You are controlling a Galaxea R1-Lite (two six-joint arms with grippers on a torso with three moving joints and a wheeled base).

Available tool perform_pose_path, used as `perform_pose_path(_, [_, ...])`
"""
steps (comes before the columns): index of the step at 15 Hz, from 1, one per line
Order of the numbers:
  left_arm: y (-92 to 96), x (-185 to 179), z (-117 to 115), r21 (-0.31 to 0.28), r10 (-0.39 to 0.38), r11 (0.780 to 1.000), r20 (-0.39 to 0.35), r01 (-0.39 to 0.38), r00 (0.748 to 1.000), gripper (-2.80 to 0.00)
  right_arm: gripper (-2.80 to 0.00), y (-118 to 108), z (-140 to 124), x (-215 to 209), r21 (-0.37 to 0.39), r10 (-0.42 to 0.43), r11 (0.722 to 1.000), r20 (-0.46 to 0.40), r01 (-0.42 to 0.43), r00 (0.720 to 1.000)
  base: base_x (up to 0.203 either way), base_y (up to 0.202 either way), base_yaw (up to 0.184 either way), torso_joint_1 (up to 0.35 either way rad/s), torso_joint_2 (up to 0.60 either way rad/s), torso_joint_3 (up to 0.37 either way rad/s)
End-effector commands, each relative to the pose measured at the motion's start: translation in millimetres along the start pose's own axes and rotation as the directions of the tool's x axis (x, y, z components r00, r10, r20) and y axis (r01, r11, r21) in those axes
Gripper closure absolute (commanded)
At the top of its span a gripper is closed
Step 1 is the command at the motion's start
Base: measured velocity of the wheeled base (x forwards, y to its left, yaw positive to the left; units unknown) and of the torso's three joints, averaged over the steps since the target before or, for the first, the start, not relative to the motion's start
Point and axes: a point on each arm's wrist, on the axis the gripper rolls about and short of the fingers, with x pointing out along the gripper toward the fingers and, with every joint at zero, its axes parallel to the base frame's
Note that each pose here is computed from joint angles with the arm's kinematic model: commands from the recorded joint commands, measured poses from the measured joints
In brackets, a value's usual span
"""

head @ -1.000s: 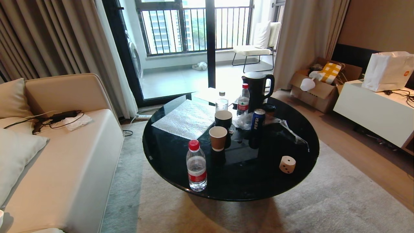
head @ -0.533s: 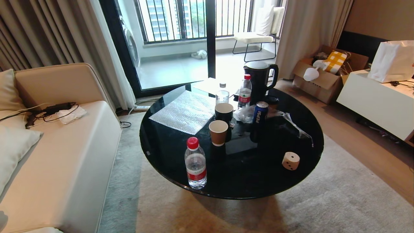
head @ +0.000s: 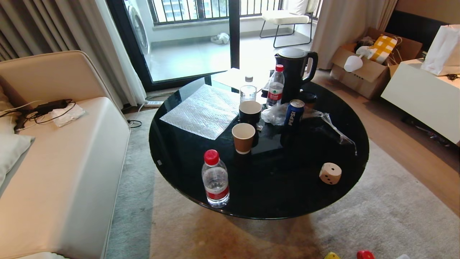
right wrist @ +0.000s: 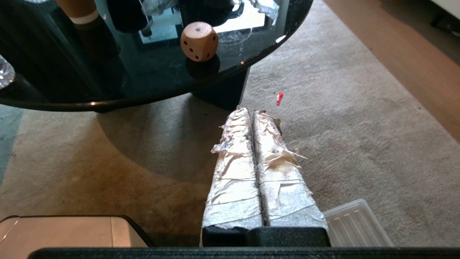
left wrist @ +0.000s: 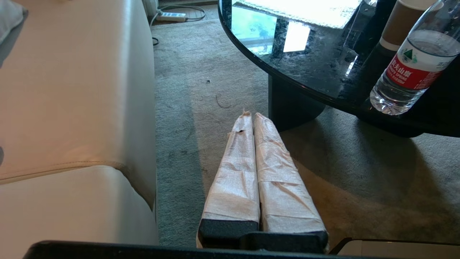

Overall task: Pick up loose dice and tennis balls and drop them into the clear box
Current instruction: Find toys out of the box

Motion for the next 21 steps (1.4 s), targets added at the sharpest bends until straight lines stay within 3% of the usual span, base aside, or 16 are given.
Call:
perform_pose_path(1, [0.0,0.0,0.0,0.000,0.001,1.000,0.000,-0.001,1.000,0.00,0.00,0.0,-0.1,0.1,0.000,0.000,1.000,-0.002,0.000,1.000,0.000,0.000,0.000,0.002,0.01,-0.188])
perform_pose_path(11, [0.0,0.0,0.0,0.001,0.001,1.000,0.000,-0.001,1.000,0.00,0.00,0.0,0.1,0.3,0.001,0.001,1.000,0.002,-0.001,1.000,0.000,0.000,0.000,0.002,0.00,-0.195])
perform_pose_path(16, [0.0,0.0,0.0,0.001,0.001,1.000,0.000,-0.001,1.000,0.00,0.00,0.0,0.3,-0.1,0.001,0.002,1.000,-0.002,-0.002,1.000,0.000,0.000,0.000,-0.001,0.00,-0.050])
perform_pose_path(18, [0.0,0.0,0.0,0.001,0.001,1.000,0.000,-0.001,1.000,0.00,0.00,-0.4,16.0,-6.2,0.008,-0.001,1.000,0.034,0.000,0.999,0.000,0.000,0.000,0.000,0.00,0.000])
perform_pose_path(21, [0.0,0.0,0.0,0.001,0.001,1.000,0.000,-0.001,1.000,0.00,0.00,-1.2,49.7,-29.3,0.025,0.008,1.000,-0.016,-0.007,1.000,0.000,0.000,0.000,0.000,0.00,0.000])
